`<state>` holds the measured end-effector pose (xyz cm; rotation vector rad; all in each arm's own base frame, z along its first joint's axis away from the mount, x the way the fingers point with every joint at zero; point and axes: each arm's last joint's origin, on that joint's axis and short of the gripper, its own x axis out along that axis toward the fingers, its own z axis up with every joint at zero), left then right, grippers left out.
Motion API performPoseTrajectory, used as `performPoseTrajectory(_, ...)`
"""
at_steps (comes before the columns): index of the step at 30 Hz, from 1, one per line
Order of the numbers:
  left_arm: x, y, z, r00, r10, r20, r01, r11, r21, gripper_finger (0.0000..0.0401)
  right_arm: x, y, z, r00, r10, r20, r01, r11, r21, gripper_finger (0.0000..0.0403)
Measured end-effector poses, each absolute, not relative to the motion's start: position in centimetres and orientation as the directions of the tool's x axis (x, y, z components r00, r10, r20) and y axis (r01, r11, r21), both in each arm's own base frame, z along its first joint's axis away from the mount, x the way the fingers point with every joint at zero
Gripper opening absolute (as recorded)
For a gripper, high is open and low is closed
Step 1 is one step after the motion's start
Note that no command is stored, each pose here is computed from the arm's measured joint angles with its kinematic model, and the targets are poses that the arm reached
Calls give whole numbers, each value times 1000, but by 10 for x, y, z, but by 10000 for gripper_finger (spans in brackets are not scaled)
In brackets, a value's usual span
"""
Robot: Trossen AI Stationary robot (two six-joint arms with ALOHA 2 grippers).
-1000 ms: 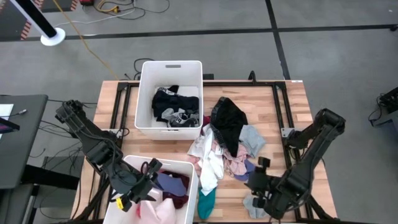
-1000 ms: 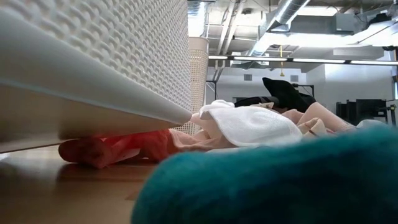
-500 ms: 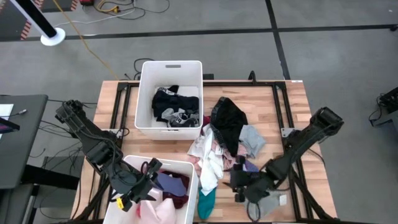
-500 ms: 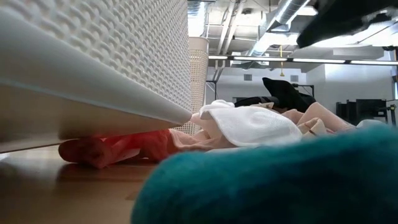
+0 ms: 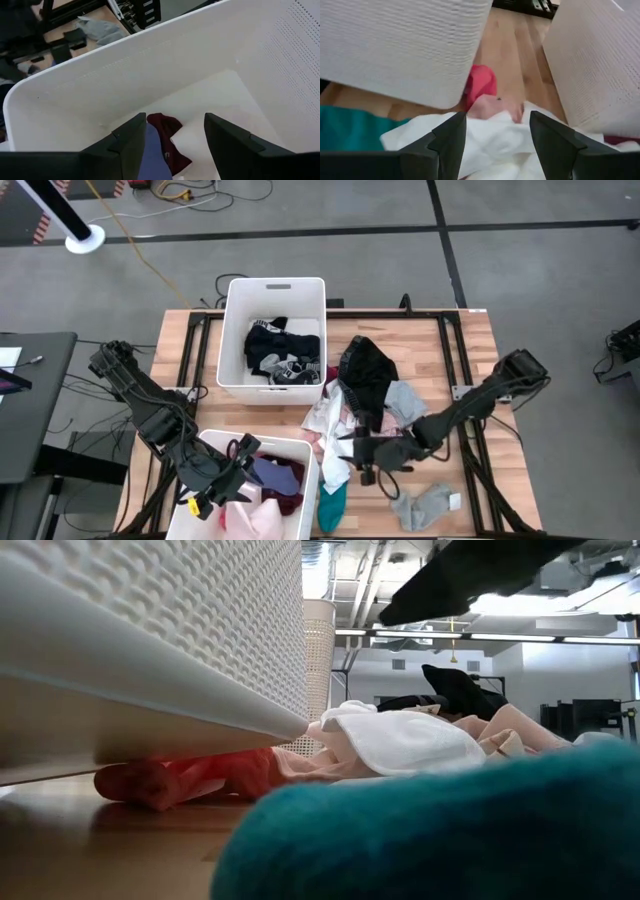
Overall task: Sort clothes
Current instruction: Put the white sock into the bottom white laundry bin
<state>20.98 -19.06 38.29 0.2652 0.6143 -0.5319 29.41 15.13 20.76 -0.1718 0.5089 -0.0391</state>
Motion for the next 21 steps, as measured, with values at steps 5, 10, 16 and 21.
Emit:
performPoseTrajectory(5, 210, -190, 383, 691, -390, -609, 544, 835, 82, 195, 303, 136, 208, 868, -47, -494, -42, 985, -169, 234)
performPoseTrajectory(10, 210, -190, 383, 691, -390, -609, 542, 836, 80, 195, 314, 123, 197, 846, -22, -533, -79, 983, -166, 234)
performPoseTrajectory(16, 210, -190, 383, 691, -390, -608, 537, 841, 71, 195, 328, 110, 170, 806, -37, -590, -102, 974, -200, 234)
performPoseTrajectory(21, 210, -191, 383, 691, -390, -609, 530, 846, 59, 195, 334, 99, 157, 782, -71, -619, -97, 968, -233, 234)
